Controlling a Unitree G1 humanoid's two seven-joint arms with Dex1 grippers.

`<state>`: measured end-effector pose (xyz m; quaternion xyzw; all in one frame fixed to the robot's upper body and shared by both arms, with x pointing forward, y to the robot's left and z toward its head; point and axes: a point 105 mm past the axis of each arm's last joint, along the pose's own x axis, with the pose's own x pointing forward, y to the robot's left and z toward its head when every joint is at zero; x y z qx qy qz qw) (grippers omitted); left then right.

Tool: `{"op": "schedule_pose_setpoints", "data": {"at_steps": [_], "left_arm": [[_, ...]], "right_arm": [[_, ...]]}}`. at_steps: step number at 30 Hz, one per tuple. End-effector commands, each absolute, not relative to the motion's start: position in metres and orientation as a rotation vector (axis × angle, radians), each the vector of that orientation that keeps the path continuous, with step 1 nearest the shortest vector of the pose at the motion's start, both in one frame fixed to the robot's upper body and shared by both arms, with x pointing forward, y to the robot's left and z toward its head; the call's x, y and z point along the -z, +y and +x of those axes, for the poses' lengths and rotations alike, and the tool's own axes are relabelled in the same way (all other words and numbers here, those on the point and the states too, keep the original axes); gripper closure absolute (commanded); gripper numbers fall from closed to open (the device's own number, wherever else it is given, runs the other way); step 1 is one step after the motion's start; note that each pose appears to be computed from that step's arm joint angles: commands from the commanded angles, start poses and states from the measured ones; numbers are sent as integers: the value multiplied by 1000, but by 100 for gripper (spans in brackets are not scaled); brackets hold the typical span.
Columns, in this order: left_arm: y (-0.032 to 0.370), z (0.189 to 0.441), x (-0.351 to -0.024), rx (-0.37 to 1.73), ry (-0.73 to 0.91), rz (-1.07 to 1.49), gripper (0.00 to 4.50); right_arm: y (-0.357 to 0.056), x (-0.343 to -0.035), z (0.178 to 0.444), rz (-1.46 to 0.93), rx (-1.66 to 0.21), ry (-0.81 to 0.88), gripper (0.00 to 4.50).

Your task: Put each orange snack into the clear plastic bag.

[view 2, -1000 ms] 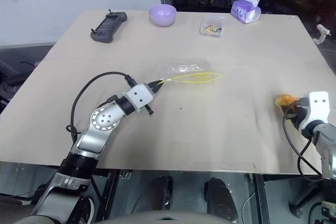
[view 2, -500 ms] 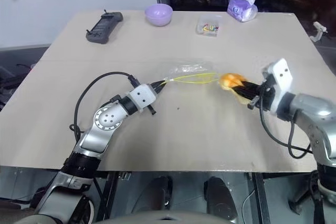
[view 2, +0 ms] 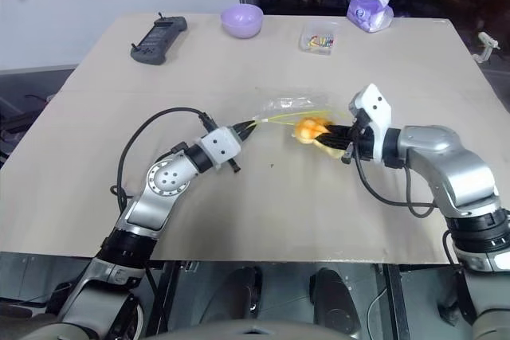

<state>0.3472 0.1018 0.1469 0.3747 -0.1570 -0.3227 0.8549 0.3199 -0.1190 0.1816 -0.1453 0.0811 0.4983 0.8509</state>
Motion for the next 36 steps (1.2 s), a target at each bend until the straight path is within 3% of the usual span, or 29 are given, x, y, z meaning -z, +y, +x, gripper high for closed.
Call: {"op": "schedule_pose_setpoints", "data": {"at_steps": [1,6,15,22,26,27,29,34,36], "left_arm": [[94,340,-161,699,-406,786,450],[91,335,-161,749,-420,818,450],[87,338,-165,779,-443,825,450],[75,334,-163,831,-469,819,450],[69,333,-161,847,-477,809,450],[67,333,-161,850,-479,806,450],[65,333,-162,852,-483,799,450],[65,334,-161,845,-478,787,450],[66,335,-160,840,-474,787,450]], "right_arm": [[-117,-192,324,-343,-1049,133,449],[-111,-187,334,-329,-1029,168,449],[-96,-182,374,-296,-889,184,449],[-62,-211,378,-139,-915,124,449],[-67,-206,396,-115,-767,147,449],[-71,-207,402,-91,-709,140,357],[-74,-209,407,-68,-662,131,343],[-74,-206,395,-146,-712,118,149],[-78,-203,383,-186,-787,121,149]]}}
